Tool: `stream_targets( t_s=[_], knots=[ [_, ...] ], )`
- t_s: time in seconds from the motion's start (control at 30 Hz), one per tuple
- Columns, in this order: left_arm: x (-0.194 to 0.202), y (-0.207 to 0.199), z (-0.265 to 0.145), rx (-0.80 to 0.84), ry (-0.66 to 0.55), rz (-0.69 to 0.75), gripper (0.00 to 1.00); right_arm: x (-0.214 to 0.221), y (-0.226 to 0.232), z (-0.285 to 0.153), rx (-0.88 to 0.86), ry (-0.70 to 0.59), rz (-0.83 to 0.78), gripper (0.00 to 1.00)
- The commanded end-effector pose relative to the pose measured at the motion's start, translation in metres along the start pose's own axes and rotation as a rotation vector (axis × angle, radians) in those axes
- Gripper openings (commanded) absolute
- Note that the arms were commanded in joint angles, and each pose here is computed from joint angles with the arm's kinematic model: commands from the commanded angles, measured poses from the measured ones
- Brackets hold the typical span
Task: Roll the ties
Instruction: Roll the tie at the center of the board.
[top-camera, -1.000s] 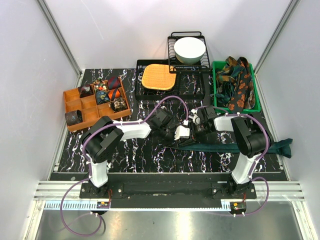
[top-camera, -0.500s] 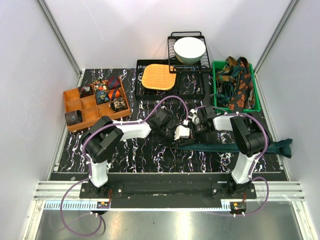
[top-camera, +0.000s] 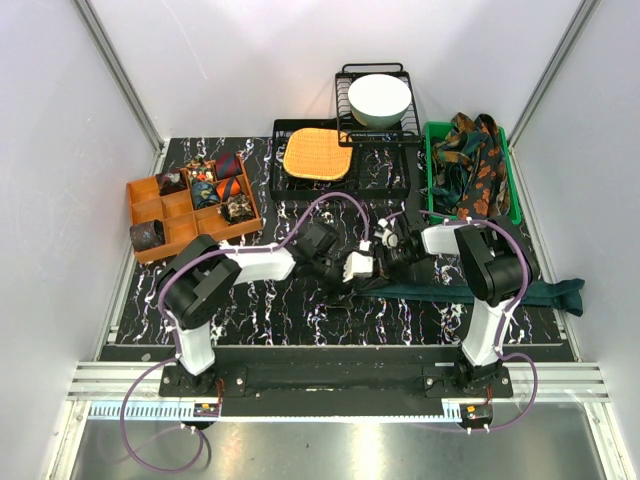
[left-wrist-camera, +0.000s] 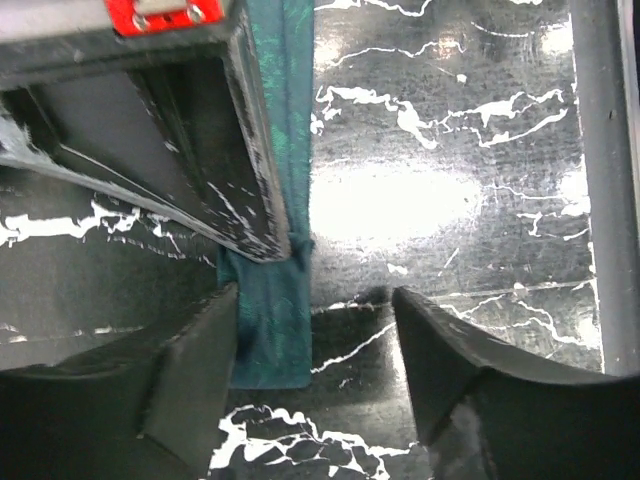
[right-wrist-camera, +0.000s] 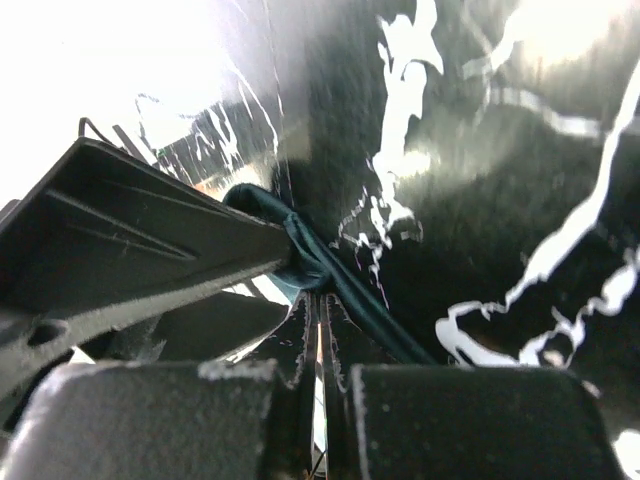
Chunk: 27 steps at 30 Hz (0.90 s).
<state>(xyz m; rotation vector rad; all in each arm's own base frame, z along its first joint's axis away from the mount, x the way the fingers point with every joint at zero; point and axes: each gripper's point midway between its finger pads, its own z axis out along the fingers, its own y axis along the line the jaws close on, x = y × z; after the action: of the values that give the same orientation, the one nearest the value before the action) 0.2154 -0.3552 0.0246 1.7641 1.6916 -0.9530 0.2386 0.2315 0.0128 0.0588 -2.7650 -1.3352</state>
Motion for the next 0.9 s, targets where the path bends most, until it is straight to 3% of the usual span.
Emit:
stream_targets(
  t_s=[0.0,0.2,0.5,0.7,0.87],
  knots=[
    [0.021,0.004,-0.018,-0.076,-0.006,-0.091,0.74,-0.001,-0.027,0.005,0.129,0.009,-0.007,0.0],
    [0.015,0.02,-0.04,-0.165,-0.139,-0.111,0.79,0.001,-0.032,0.007,0.144,0.019,-0.002,0.0],
    [0.012,0.029,-0.031,-0.155,-0.115,-0.015,0.79,0.003,-0.021,0.006,0.094,0.03,-0.019,0.0],
    [0.007,0.025,-0.007,-0.1,-0.021,0.047,0.82,0.003,-0.015,0.006,0.079,0.024,-0.032,0.0],
    [0.007,0.024,0.006,-0.09,0.022,0.046,0.75,0.002,-0.008,0.003,0.066,0.013,-0.038,0.0]
  ],
)
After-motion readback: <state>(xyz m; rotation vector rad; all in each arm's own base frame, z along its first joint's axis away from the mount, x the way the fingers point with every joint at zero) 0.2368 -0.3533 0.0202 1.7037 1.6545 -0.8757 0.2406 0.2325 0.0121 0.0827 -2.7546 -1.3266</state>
